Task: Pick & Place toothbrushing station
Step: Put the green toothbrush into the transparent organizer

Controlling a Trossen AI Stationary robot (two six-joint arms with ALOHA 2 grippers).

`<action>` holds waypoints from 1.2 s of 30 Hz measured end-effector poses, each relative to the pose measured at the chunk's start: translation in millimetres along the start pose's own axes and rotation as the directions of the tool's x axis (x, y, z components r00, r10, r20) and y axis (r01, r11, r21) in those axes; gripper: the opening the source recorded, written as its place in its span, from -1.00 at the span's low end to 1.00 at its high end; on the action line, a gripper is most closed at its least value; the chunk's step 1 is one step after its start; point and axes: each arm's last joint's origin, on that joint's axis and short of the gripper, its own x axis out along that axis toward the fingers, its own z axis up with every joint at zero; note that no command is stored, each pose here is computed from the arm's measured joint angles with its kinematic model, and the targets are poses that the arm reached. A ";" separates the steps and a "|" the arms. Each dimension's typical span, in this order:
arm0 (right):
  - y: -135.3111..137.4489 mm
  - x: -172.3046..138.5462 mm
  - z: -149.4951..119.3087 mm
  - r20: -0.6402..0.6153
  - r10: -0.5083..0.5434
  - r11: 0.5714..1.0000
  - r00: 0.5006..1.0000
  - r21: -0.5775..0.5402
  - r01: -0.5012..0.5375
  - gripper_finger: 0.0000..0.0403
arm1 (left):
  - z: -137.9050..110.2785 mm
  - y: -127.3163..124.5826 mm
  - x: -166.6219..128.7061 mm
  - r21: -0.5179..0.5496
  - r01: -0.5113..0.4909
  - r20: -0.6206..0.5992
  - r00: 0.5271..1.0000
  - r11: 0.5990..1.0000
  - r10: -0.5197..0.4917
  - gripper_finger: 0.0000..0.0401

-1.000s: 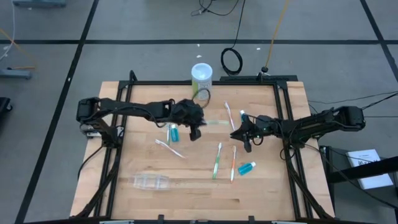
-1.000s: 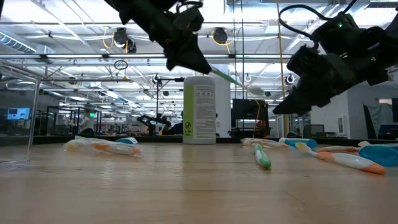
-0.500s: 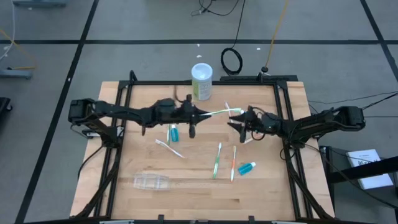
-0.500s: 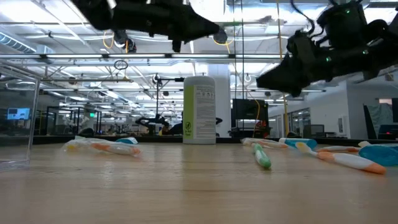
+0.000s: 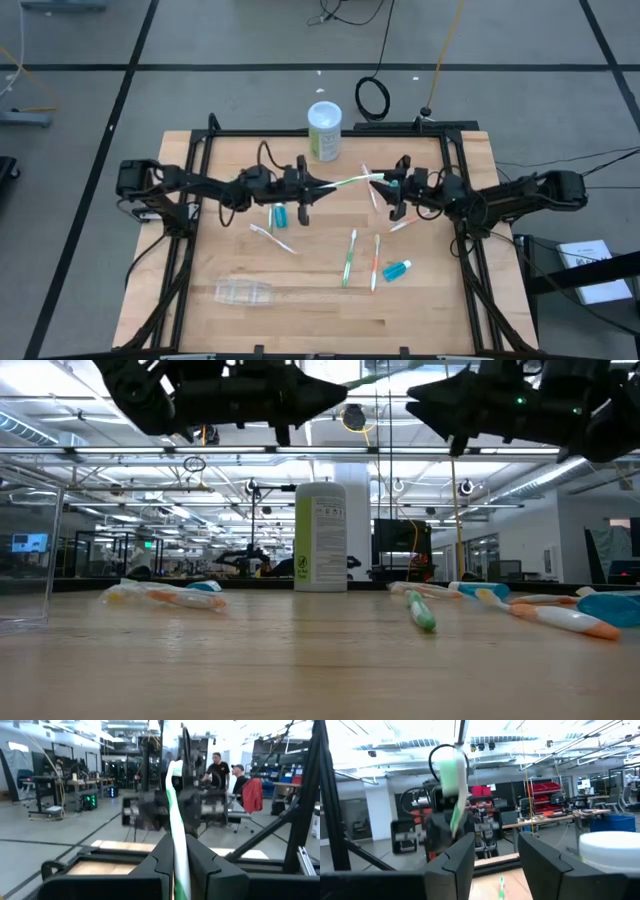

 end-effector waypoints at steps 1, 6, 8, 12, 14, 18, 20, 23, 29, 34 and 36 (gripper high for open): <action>0.7 2.1 1.5 0.003 0.016 1.000 1.000 -0.001 -0.016 -0.29 | -3.1 0.4 2.6 -0.001 -0.001 -0.009 1.000 1.000 0.001 -0.89; 2.6 6.3 9.1 0.056 0.042 0.999 0.998 -0.010 -0.041 -0.30 | -8.1 1.3 9.4 -0.004 -0.002 0.003 1.000 1.000 0.002 -0.89; 2.5 6.3 9.0 0.055 0.042 0.999 0.998 -0.027 -0.040 -0.30 | -7.2 1.3 9.6 -0.004 -0.001 0.013 1.000 1.000 0.001 -0.89; 3.2 6.3 8.7 0.050 0.067 0.997 0.997 -0.033 -0.065 -0.30 | -7.2 1.3 9.6 0.001 -0.001 0.015 1.000 1.000 0.001 -0.89; 3.3 6.2 9.2 0.055 0.068 0.997 0.996 -0.033 -0.066 -0.33 | -7.1 1.3 9.6 0.001 -0.001 0.015 1.000 1.000 0.001 -0.89; 3.5 6.1 11.1 0.075 0.070 0.996 0.995 -0.052 -0.066 -0.42 | -7.2 1.3 9.6 0.001 -0.002 0.015 1.000 1.000 0.002 -0.89; 3.6 6.0 11.2 0.076 0.071 0.996 0.995 -0.058 -0.066 -0.48 | -7.2 1.3 9.6 0.001 -0.002 0.015 1.000 1.000 0.002 -0.89; 3.9 6.0 11.7 0.081 0.080 0.994 0.993 -0.075 -0.074 -0.59 | -7.5 1.3 9.6 0.001 -0.002 0.011 1.000 1.000 0.002 -0.89; 4.4 5.8 13.3 0.096 0.098 0.991 0.991 -0.098 -0.088 -0.83 | -7.8 1.0 9.6 -0.004 0.000 0.009 1.000 1.000 0.000 -0.86; 4.5 5.8 13.5 0.100 0.098 0.988 0.990 -0.127 -0.085 -0.94 | -9.6 0.8 9.7 -0.013 0.001 -0.011 1.000 1.000 -0.001 -0.87; 4.5 5.8 13.5 0.100 0.099 0.988 0.990 -0.129 -0.086 -0.94 | -11.2 -0.1 9.8 -0.039 0.002 -0.028 1.000 0.999 -0.003 -0.85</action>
